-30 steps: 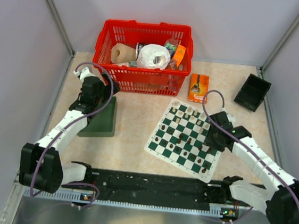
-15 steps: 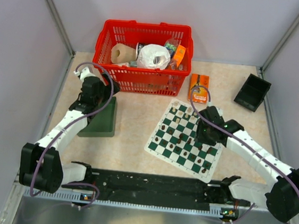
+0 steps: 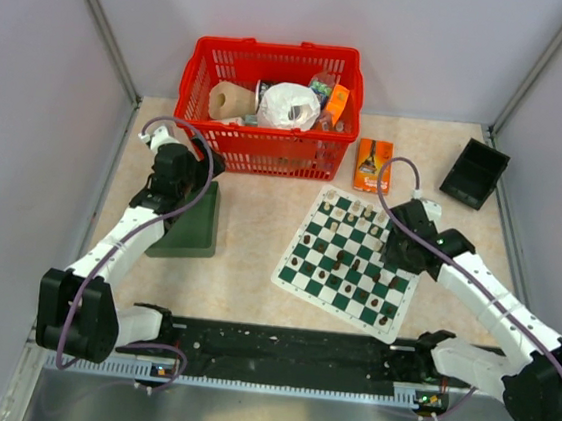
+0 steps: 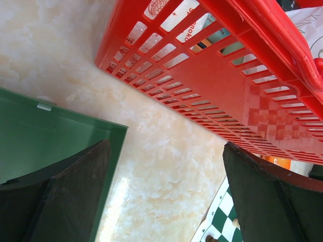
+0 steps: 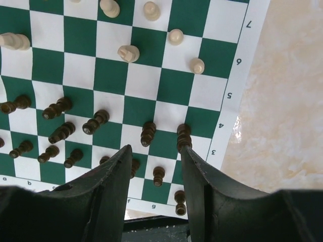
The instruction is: Set up the chess pieces on the board
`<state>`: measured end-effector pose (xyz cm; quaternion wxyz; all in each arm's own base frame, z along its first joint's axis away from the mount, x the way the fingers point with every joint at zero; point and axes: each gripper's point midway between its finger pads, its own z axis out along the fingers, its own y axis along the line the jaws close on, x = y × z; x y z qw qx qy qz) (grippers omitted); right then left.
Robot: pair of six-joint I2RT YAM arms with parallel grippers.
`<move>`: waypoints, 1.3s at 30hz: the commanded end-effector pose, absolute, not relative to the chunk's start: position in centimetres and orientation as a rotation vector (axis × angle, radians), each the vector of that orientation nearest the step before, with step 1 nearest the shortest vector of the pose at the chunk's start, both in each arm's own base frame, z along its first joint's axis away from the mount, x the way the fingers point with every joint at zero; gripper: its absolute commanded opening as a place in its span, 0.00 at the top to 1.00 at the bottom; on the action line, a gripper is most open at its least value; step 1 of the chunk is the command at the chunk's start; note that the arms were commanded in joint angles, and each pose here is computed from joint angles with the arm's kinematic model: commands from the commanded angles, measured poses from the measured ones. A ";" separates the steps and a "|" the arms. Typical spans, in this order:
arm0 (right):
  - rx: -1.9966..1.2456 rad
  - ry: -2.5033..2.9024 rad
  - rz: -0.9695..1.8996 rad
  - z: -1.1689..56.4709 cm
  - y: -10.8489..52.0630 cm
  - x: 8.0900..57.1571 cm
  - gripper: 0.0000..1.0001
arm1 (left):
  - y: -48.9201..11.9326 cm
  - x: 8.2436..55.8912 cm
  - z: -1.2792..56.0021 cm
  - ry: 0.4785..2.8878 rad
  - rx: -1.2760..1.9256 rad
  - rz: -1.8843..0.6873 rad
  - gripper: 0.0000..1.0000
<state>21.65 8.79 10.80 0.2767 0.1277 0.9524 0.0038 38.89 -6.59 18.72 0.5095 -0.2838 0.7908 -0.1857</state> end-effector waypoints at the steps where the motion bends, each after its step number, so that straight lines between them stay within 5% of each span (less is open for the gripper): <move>1: 0.298 2.519 0.117 12.3 10.1 22.7 0.56 | -6.3 39.4 20.3 1.845 -0.675 -0.463 0.02; 20: 0.001 2.568 0.332 11.1 21.9 23.7 0.55 | -6.1 39.3 20.4 1.842 -0.677 -0.455 0.02; 39: 0.101 2.606 0.213 7.2 22.9 24.0 0.52 | -5.8 39.3 20.6 1.835 -0.678 -0.454 0.02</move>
